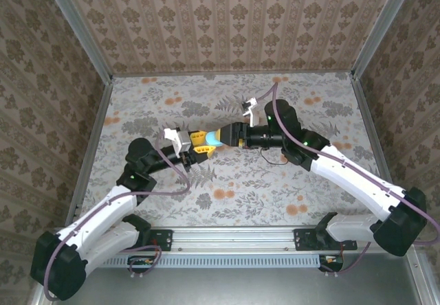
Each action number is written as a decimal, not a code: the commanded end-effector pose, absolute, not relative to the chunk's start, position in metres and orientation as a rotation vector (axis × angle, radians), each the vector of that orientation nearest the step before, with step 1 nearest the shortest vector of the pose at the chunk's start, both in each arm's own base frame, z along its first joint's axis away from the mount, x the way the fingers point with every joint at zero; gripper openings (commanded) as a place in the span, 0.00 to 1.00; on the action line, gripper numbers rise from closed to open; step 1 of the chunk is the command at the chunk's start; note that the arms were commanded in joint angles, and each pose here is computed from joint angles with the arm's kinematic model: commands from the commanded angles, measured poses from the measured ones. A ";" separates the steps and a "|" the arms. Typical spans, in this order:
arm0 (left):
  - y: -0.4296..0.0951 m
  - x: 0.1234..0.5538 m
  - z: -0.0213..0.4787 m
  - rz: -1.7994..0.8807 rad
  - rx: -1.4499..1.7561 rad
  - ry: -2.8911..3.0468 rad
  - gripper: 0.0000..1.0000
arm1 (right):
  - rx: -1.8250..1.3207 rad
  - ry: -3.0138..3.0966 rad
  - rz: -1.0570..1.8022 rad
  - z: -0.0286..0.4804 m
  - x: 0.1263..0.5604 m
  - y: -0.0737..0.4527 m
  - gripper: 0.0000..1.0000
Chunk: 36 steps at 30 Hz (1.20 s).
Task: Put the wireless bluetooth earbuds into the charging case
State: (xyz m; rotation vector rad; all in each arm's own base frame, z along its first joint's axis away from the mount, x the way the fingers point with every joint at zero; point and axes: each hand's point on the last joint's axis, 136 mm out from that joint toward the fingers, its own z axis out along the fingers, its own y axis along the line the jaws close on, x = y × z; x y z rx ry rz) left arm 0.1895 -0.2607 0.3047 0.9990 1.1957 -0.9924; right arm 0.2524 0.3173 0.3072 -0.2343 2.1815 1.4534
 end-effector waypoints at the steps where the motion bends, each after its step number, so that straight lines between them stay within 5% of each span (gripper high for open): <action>1: -0.260 0.190 0.327 -1.034 0.924 1.139 0.24 | -0.221 2.137 1.604 0.316 0.250 0.330 0.65; 14: -0.264 0.202 0.314 -1.040 0.904 1.242 0.25 | -0.149 2.092 1.730 0.317 0.259 0.341 0.30; 18: -0.264 0.202 0.308 -1.024 0.922 1.264 0.30 | -0.129 2.088 1.737 0.316 0.262 0.342 0.27; 22: -0.262 0.203 0.304 -0.985 0.936 1.292 0.52 | -0.099 2.084 1.737 0.314 0.266 0.342 0.25; 27: -0.248 0.212 0.294 -0.840 0.922 1.375 0.99 | 0.034 2.133 1.654 0.293 0.283 0.330 0.23; 36: -0.203 0.230 0.264 -0.566 0.799 1.576 1.00 | 0.080 2.390 1.328 0.178 0.313 0.323 0.25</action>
